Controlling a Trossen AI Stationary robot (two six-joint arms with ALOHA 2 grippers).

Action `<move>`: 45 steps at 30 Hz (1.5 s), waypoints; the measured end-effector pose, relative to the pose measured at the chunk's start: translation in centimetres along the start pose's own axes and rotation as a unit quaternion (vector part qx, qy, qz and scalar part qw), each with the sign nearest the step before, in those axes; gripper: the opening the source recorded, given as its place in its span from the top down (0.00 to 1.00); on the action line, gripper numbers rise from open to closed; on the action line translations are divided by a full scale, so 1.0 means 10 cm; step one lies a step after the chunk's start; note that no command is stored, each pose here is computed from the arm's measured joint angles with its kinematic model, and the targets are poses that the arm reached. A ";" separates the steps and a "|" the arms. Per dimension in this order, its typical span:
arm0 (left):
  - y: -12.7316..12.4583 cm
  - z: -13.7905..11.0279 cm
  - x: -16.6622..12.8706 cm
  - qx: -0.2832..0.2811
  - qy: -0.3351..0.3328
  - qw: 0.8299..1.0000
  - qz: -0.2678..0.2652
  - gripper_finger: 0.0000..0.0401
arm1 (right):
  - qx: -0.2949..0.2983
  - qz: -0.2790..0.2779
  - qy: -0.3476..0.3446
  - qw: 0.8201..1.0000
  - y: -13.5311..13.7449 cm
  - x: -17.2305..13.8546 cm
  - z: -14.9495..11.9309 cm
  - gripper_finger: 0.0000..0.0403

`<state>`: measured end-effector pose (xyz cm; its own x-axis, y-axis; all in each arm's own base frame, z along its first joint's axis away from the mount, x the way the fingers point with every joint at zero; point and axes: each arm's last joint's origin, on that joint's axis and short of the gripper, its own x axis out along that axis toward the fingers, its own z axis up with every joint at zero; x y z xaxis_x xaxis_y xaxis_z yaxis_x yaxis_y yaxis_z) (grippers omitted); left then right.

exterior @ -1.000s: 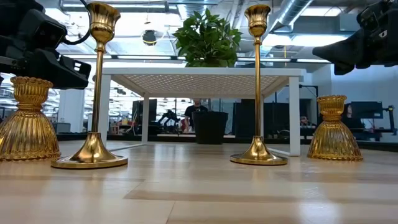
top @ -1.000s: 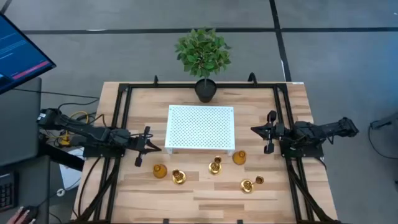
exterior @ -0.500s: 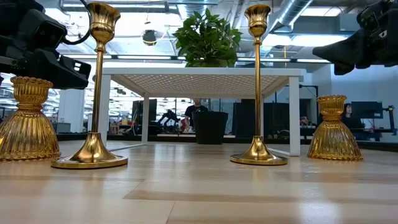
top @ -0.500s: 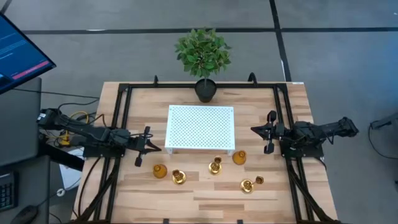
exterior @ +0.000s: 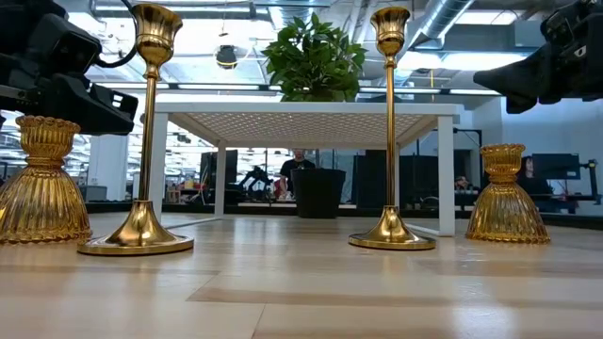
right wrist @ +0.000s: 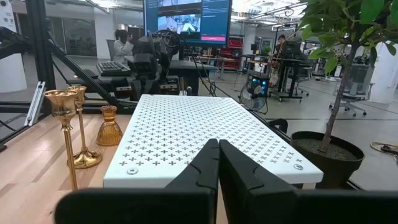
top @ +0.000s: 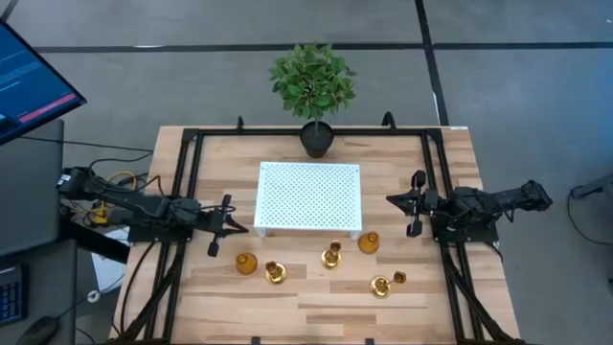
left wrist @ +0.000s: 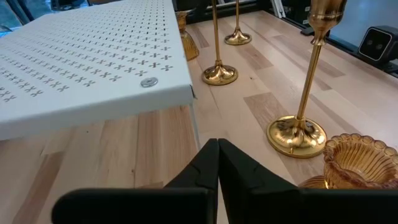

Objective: Pick & Place candle stick holders

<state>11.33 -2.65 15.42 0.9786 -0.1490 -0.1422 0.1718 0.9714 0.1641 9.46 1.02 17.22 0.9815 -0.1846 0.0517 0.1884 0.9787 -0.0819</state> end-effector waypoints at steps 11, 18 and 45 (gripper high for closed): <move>0.00 0.00 0.00 0.000 -0.002 1.000 0.000 0.98 | 0.000 0.000 0.000 1.000 0.00 0.00 0.00 1.00; 0.00 0.01 0.00 -0.001 -0.005 1.000 0.001 0.98 | 0.000 0.000 0.000 1.000 0.00 0.00 0.00 1.00; 0.03 0.10 -0.01 -0.007 -0.048 0.998 0.028 0.98 | 0.000 -0.002 0.000 1.000 0.00 0.00 0.00 1.00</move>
<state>11.43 -2.55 16.41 0.9932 -0.1098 -0.0397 0.1147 0.9811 0.1561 9.46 0.98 17.23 0.9806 -0.1891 0.0520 0.1929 0.9778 -0.0819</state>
